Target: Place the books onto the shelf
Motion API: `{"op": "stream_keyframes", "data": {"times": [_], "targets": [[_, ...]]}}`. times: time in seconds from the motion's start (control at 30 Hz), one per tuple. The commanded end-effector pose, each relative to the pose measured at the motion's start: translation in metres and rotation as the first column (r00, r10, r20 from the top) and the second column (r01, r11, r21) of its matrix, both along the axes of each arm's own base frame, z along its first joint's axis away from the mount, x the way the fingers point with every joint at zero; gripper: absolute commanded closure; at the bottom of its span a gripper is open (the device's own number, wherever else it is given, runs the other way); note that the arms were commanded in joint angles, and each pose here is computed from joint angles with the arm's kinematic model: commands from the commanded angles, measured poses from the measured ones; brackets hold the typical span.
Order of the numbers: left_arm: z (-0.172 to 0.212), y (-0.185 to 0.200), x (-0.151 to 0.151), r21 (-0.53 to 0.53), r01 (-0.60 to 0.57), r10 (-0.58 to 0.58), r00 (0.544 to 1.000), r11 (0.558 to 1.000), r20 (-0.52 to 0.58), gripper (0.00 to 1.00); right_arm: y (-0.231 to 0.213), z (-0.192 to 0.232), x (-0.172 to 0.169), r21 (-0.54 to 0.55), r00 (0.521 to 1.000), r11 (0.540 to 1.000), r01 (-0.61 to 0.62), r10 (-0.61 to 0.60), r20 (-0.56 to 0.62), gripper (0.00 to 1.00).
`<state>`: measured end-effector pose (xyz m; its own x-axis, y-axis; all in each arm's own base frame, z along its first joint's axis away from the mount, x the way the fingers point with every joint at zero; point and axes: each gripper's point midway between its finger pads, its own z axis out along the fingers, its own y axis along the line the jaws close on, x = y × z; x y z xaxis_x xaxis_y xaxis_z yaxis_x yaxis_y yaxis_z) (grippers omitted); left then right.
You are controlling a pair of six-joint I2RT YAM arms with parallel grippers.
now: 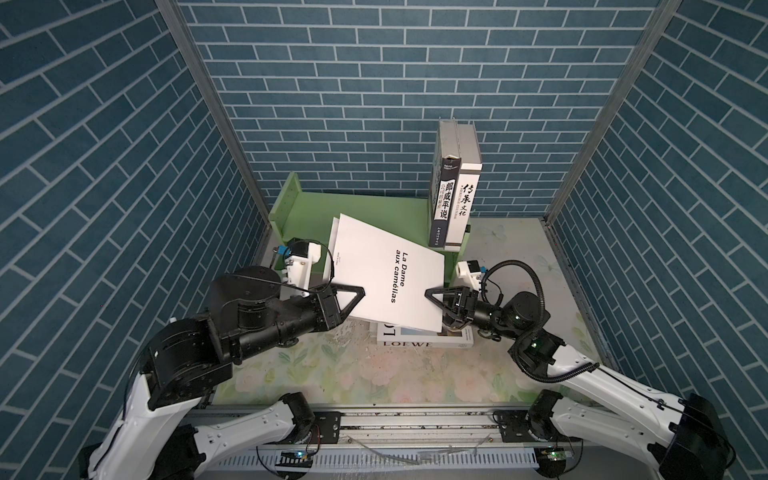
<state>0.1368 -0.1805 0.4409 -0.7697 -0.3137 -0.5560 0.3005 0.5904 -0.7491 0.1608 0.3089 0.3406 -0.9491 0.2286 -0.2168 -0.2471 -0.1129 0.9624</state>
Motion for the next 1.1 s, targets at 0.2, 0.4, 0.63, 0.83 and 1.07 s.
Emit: {"op": "stream_keyframes", "data": {"times": [0.2, 0.4, 0.63, 0.83, 1.07], "targets": [[0.004, 0.001, 0.005, -0.025, -0.020, 0.021, 0.999, 0.999, 0.039, 0.63, -0.008, 0.024, -0.004, 0.106, 0.999, 0.994, -0.005, 0.001, 0.037, 0.44], [-0.004, 0.014, 0.009, -0.015, -0.079, 0.080, 0.995, 0.997, 0.057, 0.53, -0.014, 0.030, -0.003, 0.153, 0.999, 0.988, 0.020, -0.027, 0.045, 0.51], [-0.006, 0.021, 0.012, 0.007, -0.108, 0.107, 0.991, 0.994, 0.080, 0.50, -0.018, 0.034, 0.000, 0.178, 0.998, 0.983, 0.039, -0.048, 0.048, 0.57], [-0.002, 0.016, 0.020, -0.011, -0.122, 0.122, 0.985, 0.992, 0.123, 0.38, -0.021, 0.033, 0.007, 0.209, 0.996, 0.975, 0.072, -0.081, 0.033, 0.62], [0.010, 0.021, 0.034, -0.007, -0.193, 0.191, 0.965, 0.981, 0.182, 0.23, -0.011, 0.049, 0.018, 0.257, 0.996, 0.965, 0.048, -0.064, 0.054, 0.67]]}}
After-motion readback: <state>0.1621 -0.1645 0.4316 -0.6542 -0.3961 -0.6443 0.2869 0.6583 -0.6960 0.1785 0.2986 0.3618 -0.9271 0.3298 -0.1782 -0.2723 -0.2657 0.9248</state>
